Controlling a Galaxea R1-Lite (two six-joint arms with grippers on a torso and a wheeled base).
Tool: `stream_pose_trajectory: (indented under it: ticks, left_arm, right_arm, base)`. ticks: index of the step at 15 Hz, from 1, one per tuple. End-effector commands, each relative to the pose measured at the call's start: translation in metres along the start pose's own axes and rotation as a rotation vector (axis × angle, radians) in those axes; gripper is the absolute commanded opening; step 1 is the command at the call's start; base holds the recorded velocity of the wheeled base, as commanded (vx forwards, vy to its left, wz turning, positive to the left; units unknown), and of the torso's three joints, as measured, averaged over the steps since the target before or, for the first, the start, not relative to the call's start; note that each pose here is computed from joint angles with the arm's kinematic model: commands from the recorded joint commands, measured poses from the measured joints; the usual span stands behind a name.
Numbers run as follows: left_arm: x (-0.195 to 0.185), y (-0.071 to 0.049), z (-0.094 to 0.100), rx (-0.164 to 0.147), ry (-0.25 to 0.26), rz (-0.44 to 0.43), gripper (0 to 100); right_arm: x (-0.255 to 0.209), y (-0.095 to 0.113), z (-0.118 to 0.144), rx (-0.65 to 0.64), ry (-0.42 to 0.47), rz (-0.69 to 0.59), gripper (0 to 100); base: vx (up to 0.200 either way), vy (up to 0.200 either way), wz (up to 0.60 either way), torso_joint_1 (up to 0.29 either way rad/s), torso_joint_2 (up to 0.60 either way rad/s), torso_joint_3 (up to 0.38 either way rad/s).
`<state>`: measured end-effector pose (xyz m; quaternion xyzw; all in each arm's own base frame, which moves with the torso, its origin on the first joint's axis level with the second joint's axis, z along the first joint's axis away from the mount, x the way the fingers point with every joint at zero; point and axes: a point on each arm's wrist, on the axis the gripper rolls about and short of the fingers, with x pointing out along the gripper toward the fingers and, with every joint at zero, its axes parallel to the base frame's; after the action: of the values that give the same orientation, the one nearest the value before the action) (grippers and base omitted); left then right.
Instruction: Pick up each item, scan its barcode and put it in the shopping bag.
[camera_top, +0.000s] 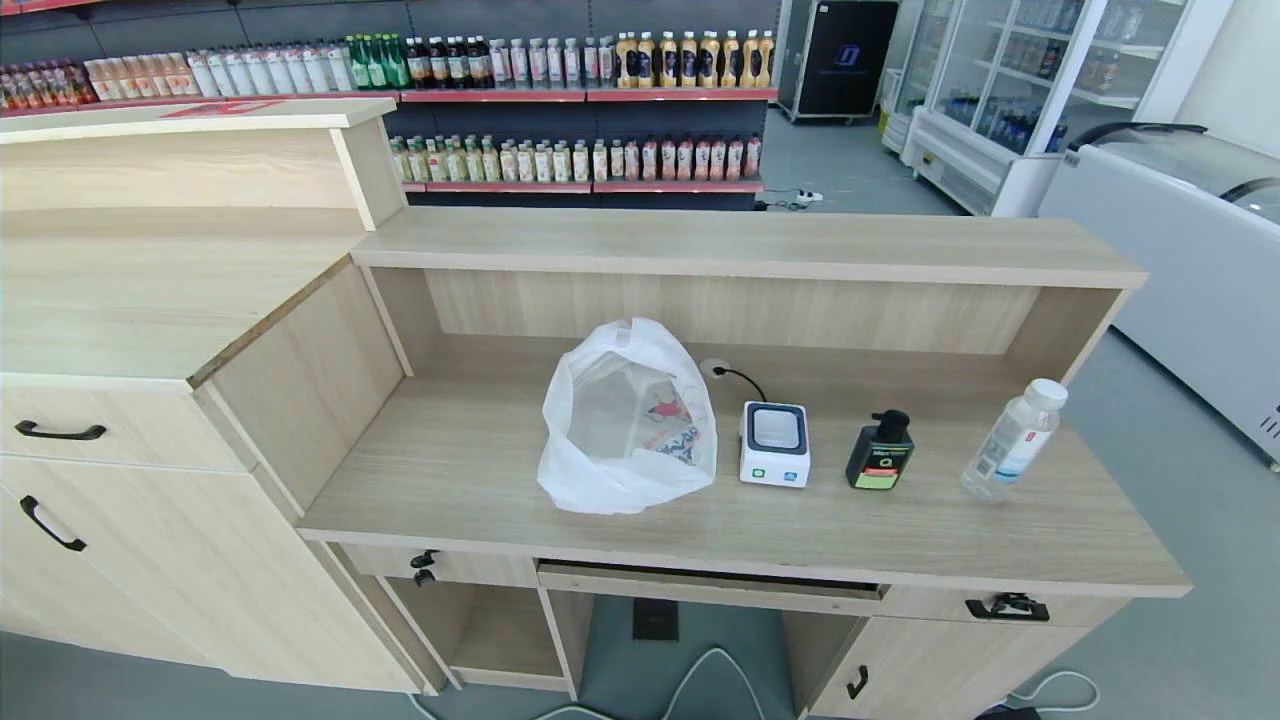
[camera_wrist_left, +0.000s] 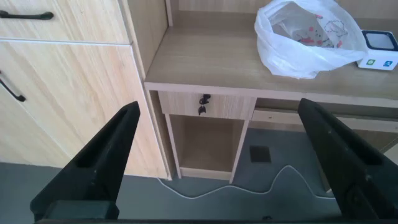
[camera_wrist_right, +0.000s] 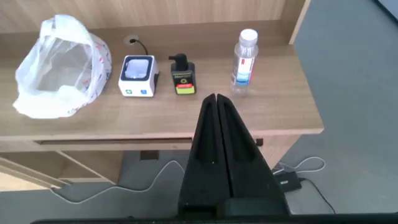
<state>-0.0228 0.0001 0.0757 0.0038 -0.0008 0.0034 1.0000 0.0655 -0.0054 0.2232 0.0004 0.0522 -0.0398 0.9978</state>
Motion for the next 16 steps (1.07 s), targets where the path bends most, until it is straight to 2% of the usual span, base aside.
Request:
stream_pose_trajectory:
  ticks: [1, 2, 3, 6, 10, 12, 14, 16]
  left_arm:
    - [0.0, 0.0, 0.0, 0.0, 0.0, 0.001, 100]
    - [0.0, 0.0, 0.0, 0.002, 0.0, 0.001, 100]
    - [0.0, 0.0, 0.0, 0.0, 0.0, 0.001, 100]
    - [0.0, 0.0, 0.0, 0.0, 0.0, 0.001, 100]
    - [0.0, 0.0, 0.0, 0.0, 0.0, 0.001, 100]
    - [0.0, 0.0, 0.0, 0.0, 0.0, 0.001, 100]
    - [0.0, 0.0, 0.0, 0.0, 0.0, 0.002, 100]
    - [0.0, 0.0, 0.0, 0.0, 0.0, 0.001, 100]
  right_arm:
    - [0.12, -0.013, 0.011, -0.042, 0.082, -0.078, 0]
    - [0.136, -0.016, 0.006, -0.06, 0.095, -0.084, 0]
    - [0.146, -0.019, -0.001, -0.075, 0.126, -0.091, 100]
    - [0.176, -0.026, -0.026, -0.076, 0.23, -0.063, 100]
    - [0.233, -0.034, -0.058, -0.108, 0.197, 0.013, 100]
    - [0.253, -0.035, -0.076, -0.218, 0.22, 0.119, 100]
    - [0.271, -0.043, -0.086, -0.314, 0.201, 0.206, 100]
    - [0.288, -0.044, -0.096, -0.355, 0.194, 0.271, 100]
  base:
    - [0.0, 0.0, 0.0, 0.0, 0.0, 0.0]
    - [0.0, 0.0, 0.0, 0.0, 0.0, 0.0]
    - [0.0, 0.0, 0.0, 0.0, 0.0, 0.0]
    - [0.0, 0.0, 0.0, 0.0, 0.0, 0.0]
    - [0.0, 0.0, 0.0, 0.0, 0.0, 0.0]
    - [0.0, 0.0, 0.0, 0.0, 0.0, 0.0]
    - [0.0, 0.0, 0.0, 0.0, 0.0, 0.0]
    - [0.0, 0.0, 0.0, 0.0, 0.0, 0.0]
